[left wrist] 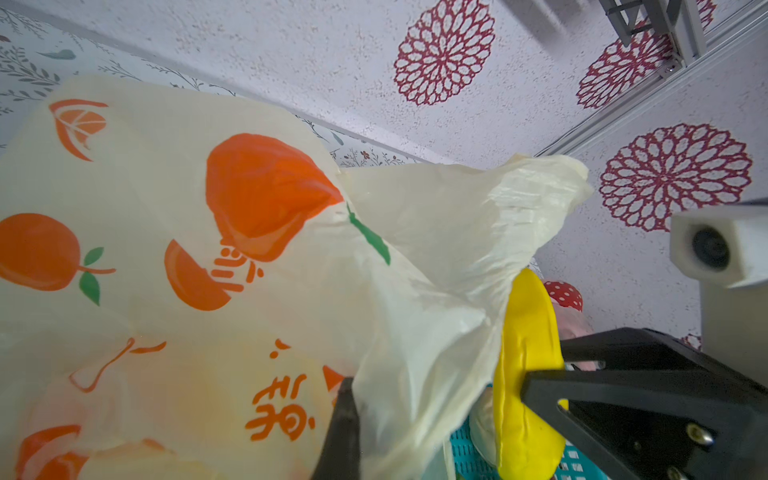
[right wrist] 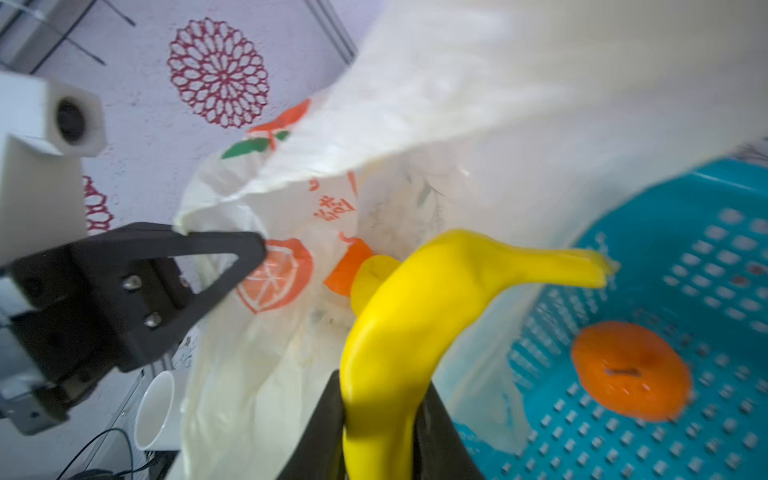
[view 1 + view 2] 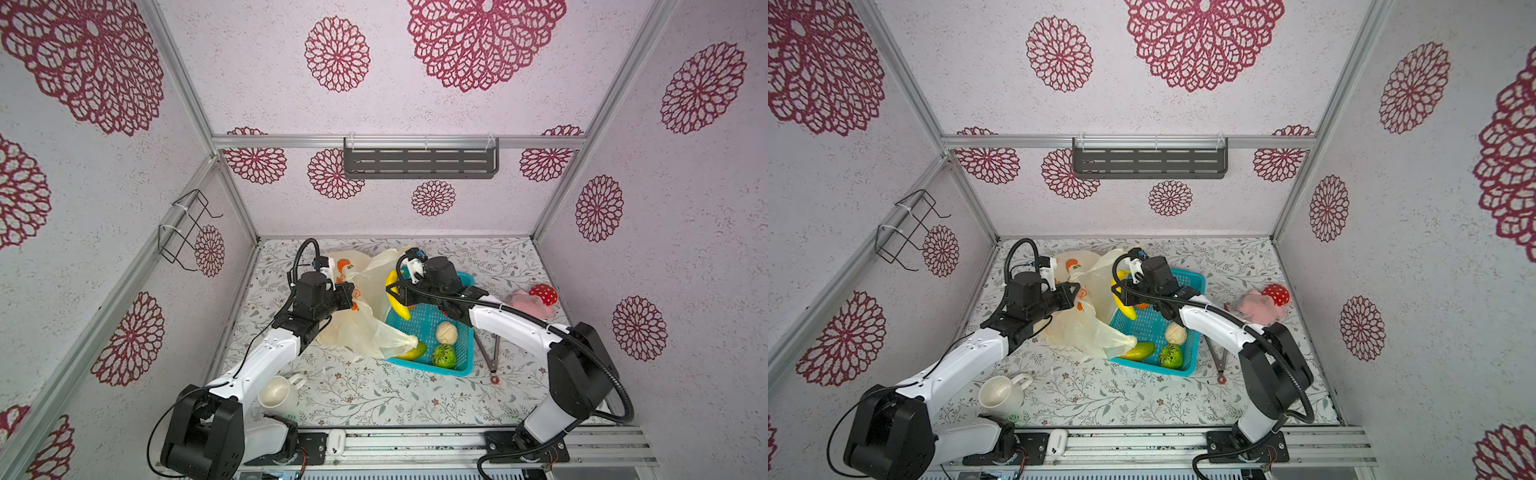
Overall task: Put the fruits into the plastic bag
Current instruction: 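Lift the banana into the bag held open by the left gripper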
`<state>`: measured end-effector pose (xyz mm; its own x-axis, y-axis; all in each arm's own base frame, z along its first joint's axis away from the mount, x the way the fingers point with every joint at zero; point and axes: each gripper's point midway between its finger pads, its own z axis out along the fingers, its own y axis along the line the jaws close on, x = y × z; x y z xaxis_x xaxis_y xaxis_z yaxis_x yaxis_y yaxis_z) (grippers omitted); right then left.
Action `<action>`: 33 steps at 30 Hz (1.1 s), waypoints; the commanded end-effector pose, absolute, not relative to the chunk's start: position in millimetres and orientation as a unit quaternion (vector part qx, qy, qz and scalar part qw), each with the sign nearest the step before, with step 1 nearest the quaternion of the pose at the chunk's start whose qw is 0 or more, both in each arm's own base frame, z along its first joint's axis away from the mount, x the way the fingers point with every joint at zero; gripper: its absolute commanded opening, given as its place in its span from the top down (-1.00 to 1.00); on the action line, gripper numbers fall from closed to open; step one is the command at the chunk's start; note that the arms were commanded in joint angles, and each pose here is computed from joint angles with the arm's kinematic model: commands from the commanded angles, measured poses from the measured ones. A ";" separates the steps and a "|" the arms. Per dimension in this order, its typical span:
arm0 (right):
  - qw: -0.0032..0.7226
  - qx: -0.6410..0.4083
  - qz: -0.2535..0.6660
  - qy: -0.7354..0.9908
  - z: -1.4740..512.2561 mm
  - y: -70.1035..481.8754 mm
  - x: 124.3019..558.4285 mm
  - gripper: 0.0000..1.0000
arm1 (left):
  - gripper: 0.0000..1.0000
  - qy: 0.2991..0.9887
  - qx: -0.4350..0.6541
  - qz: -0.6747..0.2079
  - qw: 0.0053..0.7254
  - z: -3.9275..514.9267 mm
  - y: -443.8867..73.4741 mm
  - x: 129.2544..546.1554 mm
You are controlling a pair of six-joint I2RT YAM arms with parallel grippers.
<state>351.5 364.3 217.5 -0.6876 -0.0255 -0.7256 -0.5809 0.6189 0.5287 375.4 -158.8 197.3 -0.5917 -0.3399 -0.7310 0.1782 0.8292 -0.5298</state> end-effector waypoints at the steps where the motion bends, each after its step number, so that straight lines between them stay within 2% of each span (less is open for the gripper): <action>1: 0.359 -0.231 0.436 0.792 244.9 389.1 350.4 0.49 | 1.00 0.838 -0.044 -0.287 0.462 206.3 -161.7 379.3; 15: 0.341 -0.199 0.492 0.776 249.8 433.4 379.7 0.43 | 1.00 0.829 -0.030 -0.293 0.476 223.3 -166.1 372.6; 28: 0.349 -0.122 0.481 0.795 221.8 432.2 395.9 0.37 | 1.00 0.815 -0.021 -0.318 0.485 247.7 -171.1 367.0; 33: 0.348 -0.129 0.474 0.799 217.7 432.6 393.3 0.25 | 1.00 0.815 -0.023 -0.315 0.486 247.7 -169.8 366.9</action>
<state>390.8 431.0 210.0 -0.7440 0.1016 -0.6604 -0.5266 0.5193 0.6731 368.7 -167.1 230.4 -0.5484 -0.3387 -0.7646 0.2413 0.8113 -0.5325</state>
